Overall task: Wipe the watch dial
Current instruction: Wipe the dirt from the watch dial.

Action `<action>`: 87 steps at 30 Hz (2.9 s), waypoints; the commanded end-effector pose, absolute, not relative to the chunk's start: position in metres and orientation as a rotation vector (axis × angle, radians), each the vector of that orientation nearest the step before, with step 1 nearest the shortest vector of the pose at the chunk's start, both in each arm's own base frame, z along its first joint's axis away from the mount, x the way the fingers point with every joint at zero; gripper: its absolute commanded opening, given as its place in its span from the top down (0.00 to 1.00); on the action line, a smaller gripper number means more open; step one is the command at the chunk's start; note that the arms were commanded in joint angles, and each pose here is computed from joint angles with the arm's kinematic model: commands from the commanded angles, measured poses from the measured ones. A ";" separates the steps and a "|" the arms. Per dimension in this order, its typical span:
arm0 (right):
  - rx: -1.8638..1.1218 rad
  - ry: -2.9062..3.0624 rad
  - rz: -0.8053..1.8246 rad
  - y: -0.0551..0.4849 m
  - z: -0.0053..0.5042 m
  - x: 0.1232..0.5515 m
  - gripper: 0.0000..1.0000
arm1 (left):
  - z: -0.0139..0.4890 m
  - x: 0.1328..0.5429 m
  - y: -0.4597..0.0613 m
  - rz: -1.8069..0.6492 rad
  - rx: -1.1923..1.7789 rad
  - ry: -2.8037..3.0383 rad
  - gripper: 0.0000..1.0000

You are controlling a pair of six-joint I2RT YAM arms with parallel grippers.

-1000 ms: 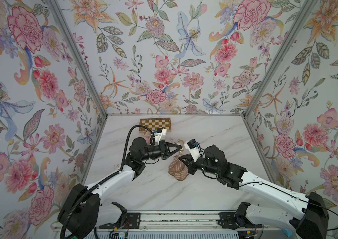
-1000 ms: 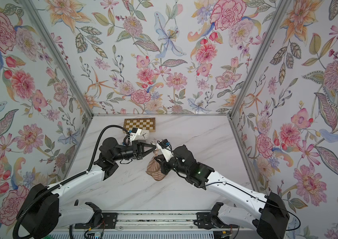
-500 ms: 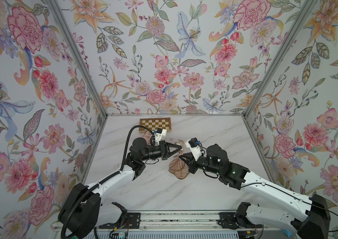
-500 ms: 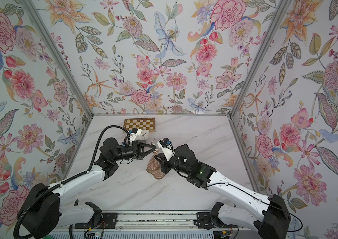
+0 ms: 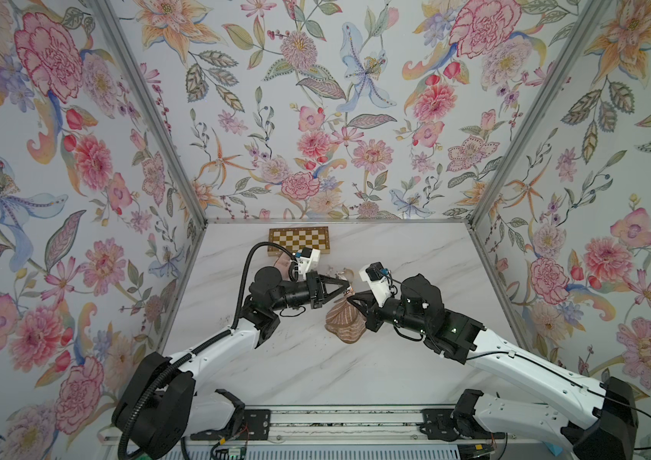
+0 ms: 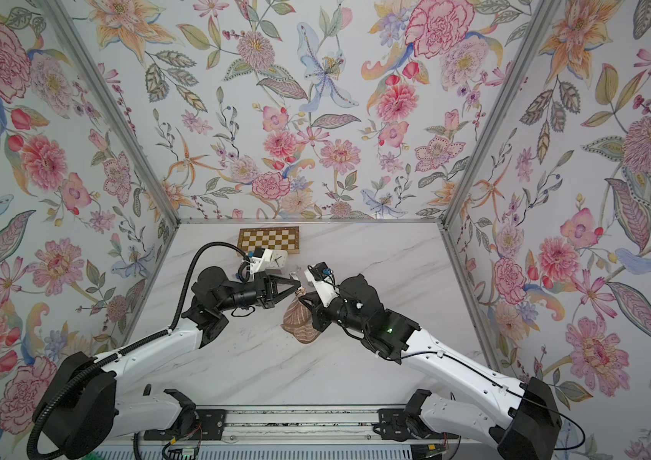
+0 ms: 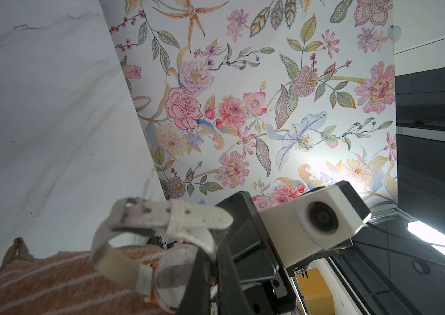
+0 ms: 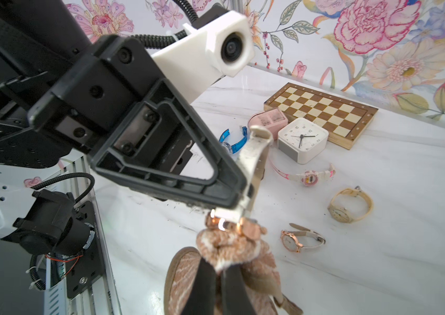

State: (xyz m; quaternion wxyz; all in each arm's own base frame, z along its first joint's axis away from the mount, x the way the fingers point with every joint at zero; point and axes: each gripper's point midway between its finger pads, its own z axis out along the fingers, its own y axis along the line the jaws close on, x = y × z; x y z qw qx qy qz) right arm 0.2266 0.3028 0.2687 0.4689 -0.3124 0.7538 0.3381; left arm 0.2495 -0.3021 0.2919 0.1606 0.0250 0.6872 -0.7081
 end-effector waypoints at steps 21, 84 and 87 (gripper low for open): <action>-0.766 1.798 0.853 0.317 0.277 0.220 1.00 | 0.296 0.238 -0.303 -2.051 0.122 1.963 1.00; -0.820 1.822 0.827 0.323 0.266 0.221 1.00 | 0.300 0.237 -0.302 -2.037 0.127 1.963 1.00; -0.789 1.842 0.814 0.314 0.260 0.228 1.00 | 0.300 0.236 -0.301 -2.035 0.126 1.966 1.00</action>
